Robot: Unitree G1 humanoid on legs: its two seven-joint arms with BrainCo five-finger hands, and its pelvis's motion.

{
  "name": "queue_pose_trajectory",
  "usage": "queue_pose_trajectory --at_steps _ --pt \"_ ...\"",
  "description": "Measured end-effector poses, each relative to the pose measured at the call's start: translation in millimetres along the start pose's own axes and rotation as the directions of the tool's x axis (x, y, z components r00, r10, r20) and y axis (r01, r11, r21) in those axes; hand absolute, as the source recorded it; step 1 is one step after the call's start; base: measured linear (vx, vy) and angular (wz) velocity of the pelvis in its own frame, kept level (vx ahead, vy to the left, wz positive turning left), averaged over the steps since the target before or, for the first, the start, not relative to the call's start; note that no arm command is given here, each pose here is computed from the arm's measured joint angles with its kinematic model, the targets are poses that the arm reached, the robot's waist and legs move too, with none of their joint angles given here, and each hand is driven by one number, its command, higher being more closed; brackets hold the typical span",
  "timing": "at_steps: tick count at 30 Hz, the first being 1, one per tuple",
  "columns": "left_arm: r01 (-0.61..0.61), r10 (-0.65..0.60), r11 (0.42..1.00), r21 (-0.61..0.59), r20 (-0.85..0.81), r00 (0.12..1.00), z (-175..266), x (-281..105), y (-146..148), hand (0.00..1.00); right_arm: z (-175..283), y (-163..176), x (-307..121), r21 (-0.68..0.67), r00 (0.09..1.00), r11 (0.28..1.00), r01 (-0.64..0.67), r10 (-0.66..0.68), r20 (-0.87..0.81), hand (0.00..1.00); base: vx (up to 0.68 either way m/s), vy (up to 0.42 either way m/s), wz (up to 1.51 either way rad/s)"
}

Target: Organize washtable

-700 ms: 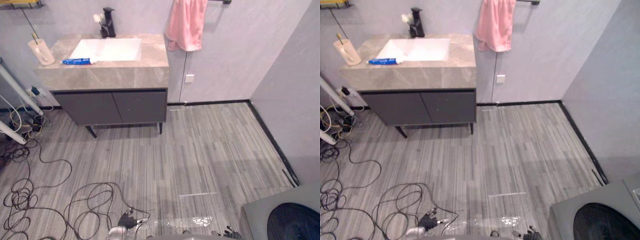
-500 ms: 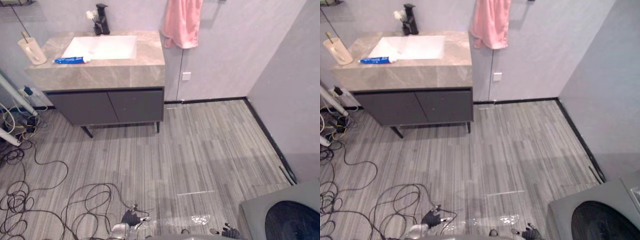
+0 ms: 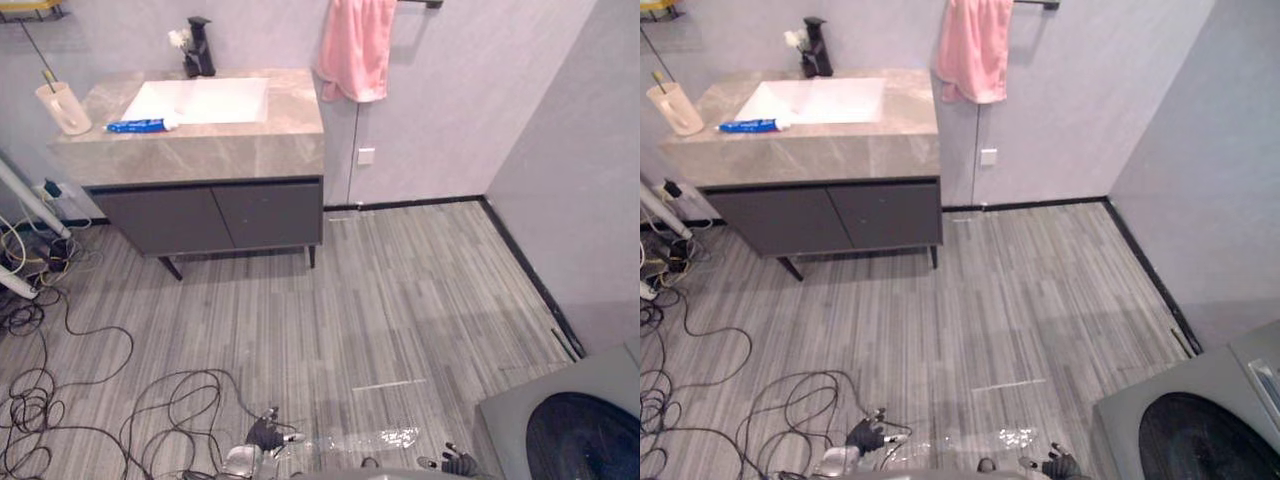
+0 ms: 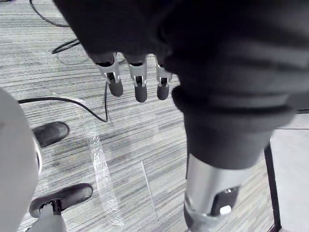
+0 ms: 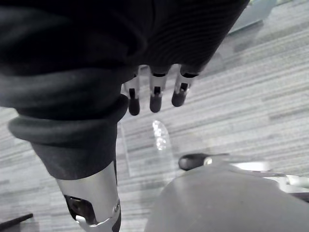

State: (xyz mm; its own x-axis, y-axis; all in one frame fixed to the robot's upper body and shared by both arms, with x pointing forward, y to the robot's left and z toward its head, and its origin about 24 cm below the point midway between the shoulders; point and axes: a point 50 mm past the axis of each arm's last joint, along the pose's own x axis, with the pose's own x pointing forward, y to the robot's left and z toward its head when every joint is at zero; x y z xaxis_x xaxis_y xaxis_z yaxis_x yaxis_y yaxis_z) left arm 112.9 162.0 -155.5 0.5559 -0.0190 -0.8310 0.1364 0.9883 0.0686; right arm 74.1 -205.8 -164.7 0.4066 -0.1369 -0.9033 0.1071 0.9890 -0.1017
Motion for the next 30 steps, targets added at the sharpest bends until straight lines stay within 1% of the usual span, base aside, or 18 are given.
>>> queue_pose_trajectory --at_steps 10,17,30 --pt "0.0 0.0 1.0 0.003 0.001 1.0 0.7 0.3 0.2 0.0 1.3 -0.1 0.2 -0.021 1.0 1.0 -0.004 0.004 0.004 0.0 0.02 -0.027 0.0" --pt "0.018 -0.019 0.999 0.037 0.003 1.0 1.7 0.6 -3.6 0.0 3.4 0.4 0.3 -0.048 1.0 0.999 -0.012 0.013 0.011 0.0 -0.02 -0.017 -0.01" --pt "0.009 -0.009 1.0 0.027 0.002 1.0 1.5 0.6 -1.5 0.0 4.5 -0.1 0.3 -0.062 0.999 0.998 -0.031 0.032 0.012 0.0 -0.01 -0.026 -0.07"
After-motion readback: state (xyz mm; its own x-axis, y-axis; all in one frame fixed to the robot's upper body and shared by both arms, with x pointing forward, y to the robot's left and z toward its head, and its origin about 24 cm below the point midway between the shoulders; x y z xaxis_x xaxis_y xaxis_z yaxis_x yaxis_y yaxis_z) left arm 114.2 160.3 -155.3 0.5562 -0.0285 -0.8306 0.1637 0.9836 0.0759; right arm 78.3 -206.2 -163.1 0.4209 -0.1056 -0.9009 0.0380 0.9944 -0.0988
